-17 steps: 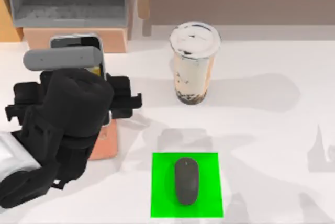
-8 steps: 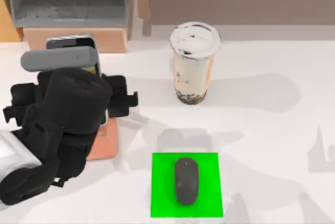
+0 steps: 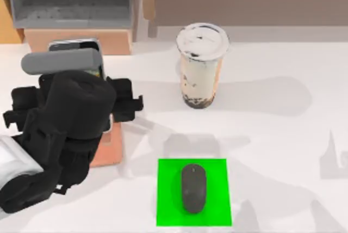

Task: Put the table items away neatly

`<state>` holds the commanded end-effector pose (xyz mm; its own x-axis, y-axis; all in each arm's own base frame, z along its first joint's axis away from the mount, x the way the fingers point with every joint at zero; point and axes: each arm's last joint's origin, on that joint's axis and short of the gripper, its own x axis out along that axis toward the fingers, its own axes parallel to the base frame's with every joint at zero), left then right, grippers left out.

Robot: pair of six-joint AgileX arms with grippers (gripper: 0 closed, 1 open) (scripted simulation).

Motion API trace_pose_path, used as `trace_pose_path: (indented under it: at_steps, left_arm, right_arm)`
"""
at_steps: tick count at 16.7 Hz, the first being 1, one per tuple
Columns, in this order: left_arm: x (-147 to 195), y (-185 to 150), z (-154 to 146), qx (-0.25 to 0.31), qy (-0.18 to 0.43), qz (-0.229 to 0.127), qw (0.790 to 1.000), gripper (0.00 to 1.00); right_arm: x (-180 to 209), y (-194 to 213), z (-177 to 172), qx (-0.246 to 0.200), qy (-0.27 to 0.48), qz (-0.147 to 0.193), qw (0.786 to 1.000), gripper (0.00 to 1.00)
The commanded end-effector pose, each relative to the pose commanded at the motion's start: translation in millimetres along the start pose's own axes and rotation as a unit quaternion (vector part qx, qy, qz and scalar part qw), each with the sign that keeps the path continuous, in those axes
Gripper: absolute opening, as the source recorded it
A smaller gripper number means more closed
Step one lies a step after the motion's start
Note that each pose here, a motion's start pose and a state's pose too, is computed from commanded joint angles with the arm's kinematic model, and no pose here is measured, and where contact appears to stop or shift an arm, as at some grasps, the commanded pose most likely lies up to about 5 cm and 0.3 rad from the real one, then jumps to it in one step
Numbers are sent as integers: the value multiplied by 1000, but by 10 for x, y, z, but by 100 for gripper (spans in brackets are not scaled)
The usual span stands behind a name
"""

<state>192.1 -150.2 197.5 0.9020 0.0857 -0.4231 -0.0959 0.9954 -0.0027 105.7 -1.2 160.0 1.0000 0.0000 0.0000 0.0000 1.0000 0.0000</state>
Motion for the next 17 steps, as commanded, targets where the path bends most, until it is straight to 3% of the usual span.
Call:
trace_pose_path:
  at_steps: [2,11,17]
  left_arm:
    - [0,0,0,0,0,0,1000,100]
    - [-13,-1,-3,0,0,-1,1000,100]
    - [-270,33,-124,0,0,-1,1000,100]
  right_arm:
    - [0,0,0,0,0,0,1000,100]
    - [0,0,0,0,0,0,1000,100]
    - [0,0,0,0,0,0,1000,100]
